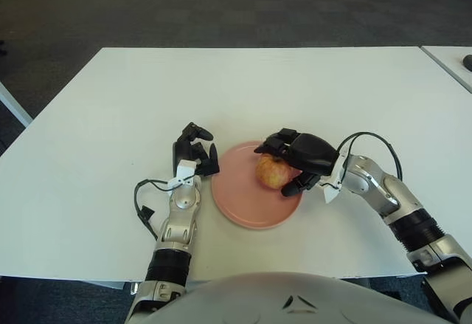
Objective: Put the apple into the plate.
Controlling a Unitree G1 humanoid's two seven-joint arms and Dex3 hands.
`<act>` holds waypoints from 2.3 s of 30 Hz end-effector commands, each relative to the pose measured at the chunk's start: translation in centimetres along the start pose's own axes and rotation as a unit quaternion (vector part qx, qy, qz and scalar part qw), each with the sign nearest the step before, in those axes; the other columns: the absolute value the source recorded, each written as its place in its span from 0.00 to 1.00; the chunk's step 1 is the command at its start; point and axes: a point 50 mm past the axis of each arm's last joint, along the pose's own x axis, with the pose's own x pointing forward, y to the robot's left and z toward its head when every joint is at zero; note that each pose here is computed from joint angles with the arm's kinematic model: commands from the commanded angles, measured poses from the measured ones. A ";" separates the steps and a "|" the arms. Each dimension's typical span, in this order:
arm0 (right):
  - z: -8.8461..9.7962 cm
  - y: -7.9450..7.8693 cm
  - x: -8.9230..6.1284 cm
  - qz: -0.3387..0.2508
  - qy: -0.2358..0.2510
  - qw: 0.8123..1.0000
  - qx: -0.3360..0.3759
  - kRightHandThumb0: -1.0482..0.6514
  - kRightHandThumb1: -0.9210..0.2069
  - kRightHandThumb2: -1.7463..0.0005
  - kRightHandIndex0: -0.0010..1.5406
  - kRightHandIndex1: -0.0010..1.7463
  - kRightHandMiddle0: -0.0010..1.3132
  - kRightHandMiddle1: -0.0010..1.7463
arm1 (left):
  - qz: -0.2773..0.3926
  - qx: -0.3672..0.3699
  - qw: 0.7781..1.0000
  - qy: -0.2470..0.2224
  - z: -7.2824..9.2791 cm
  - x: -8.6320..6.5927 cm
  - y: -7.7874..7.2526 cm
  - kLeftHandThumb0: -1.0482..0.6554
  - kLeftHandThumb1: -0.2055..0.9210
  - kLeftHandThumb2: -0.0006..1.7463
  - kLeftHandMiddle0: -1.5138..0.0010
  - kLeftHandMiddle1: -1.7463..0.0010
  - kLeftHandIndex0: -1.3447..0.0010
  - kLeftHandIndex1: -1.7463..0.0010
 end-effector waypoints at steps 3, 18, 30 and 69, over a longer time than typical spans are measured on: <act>-0.1 -0.1 -0.2 0.013 0.004 1.000 -0.013 0.02 0.00 0.59 0.03 0.02 0.00 0.26 | -0.001 0.007 1.000 0.002 -0.1 0.0 0.0 0.30 0.32 0.87 0.18 0.00 0.45 0.00; 0.1 -0.5 -0.7 0.002 -0.045 0.999 -0.007 0.00 0.00 0.63 0.00 0.00 0.00 0.01 | 0.003 0.013 1.000 0.003 -0.1 0.0 0.0 0.30 0.33 0.86 0.18 0.00 0.45 0.00; -0.2 -1.3 -1.1 0.000 -0.062 0.998 0.002 0.00 0.00 0.66 0.00 0.00 0.00 0.00 | 0.004 0.015 1.000 0.002 -0.2 0.1 0.1 0.30 0.32 0.87 0.18 0.00 0.44 0.00; -2.2 -5.3 -1.3 -0.068 -0.092 0.989 0.096 0.00 0.00 0.66 0.00 0.00 0.00 0.00 | 0.005 0.005 1.000 0.006 -0.3 0.2 0.4 0.29 0.30 0.89 0.19 0.00 0.43 0.00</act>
